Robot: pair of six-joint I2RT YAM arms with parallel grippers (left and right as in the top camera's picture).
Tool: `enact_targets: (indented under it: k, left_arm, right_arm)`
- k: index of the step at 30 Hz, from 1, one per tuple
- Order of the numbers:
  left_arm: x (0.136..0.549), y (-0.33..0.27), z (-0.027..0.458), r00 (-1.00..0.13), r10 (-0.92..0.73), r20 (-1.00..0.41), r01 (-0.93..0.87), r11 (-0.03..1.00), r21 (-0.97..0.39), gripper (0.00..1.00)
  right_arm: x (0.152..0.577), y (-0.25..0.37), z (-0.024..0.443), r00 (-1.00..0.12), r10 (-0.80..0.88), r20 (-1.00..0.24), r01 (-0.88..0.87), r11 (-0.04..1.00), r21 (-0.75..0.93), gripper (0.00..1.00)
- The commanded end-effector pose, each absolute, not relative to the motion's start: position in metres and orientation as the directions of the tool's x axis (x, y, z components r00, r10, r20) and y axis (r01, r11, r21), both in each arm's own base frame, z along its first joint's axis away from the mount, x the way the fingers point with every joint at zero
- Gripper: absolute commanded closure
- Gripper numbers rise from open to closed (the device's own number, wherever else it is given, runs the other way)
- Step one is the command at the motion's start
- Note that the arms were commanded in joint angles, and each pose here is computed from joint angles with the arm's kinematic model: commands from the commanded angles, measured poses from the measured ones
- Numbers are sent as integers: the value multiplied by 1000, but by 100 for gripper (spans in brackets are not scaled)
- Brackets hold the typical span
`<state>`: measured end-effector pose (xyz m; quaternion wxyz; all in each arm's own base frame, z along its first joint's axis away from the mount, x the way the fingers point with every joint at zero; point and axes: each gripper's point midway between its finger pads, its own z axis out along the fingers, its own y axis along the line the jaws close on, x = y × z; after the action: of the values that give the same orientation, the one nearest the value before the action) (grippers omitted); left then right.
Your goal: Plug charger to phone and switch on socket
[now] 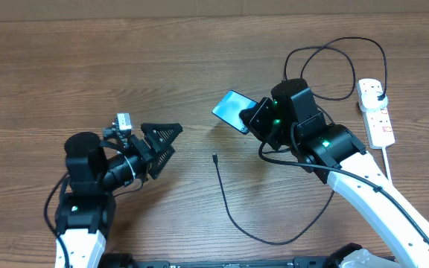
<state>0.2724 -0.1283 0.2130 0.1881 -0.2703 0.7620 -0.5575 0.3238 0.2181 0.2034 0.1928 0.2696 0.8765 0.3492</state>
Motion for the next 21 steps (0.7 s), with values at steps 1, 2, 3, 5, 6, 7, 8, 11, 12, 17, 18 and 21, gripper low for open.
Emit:
enact_targets:
  k: [1, 2, 3, 5, 6, 7, 8, 11, 12, 17, 18, 21]
  left_arm:
    - [273, -134, 204, -709, -629, 318, -437, 39, -898, 5]
    - [274, -134, 203, -695, -630, 348, -461, 19, -887, 8]
    - [275, -134, 202, -678, -630, 379, -486, -3, -874, 9]
    - [278, -135, 202, -642, -627, 442, -533, -50, -845, 12]
    - [279, -136, 203, -630, -624, 462, -545, -68, -836, 13]
    - [280, -138, 204, -619, -623, 479, -555, -85, -827, 14]
    - [282, -139, 206, -609, -624, 489, -559, -99, -823, 14]
    - [286, -143, 205, -576, -637, 512, -577, -126, -807, 14]
    - [286, -145, 204, -560, -639, 527, -592, -136, -794, 14]
    - [283, -163, 196, -486, -638, 597, -663, -175, -727, 13]
    - [283, -167, 194, -473, -641, 604, -673, -179, -717, 14]
    - [282, -174, 188, -447, -657, 607, -689, -180, -702, 17]
  right_arm:
    - [319, 227, 225, -770, 634, -63, 361, 516, 777, 96]
    - [318, 227, 225, -766, 640, -48, 373, 506, 778, 96]
    - [317, 229, 225, -766, 642, -32, 382, 496, 780, 96]
    - [315, 232, 225, -770, 637, -13, 389, 487, 782, 96]
    - [314, 234, 225, -775, 632, -11, 387, 489, 782, 96]
    - [311, 238, 225, -781, 624, -6, 385, 490, 782, 96]
    - [309, 241, 225, -788, 616, 1, 384, 490, 783, 96]
    - [296, 257, 224, -806, 590, 50, 398, 477, 783, 96]
    - [292, 261, 224, -809, 584, 60, 401, 476, 783, 96]
    - [278, 281, 229, -833, 549, 76, 384, 472, 794, 96]
    - [276, 283, 228, -830, 550, 89, 394, 466, 792, 96]
    - [273, 286, 228, -822, 556, 121, 420, 450, 788, 96]
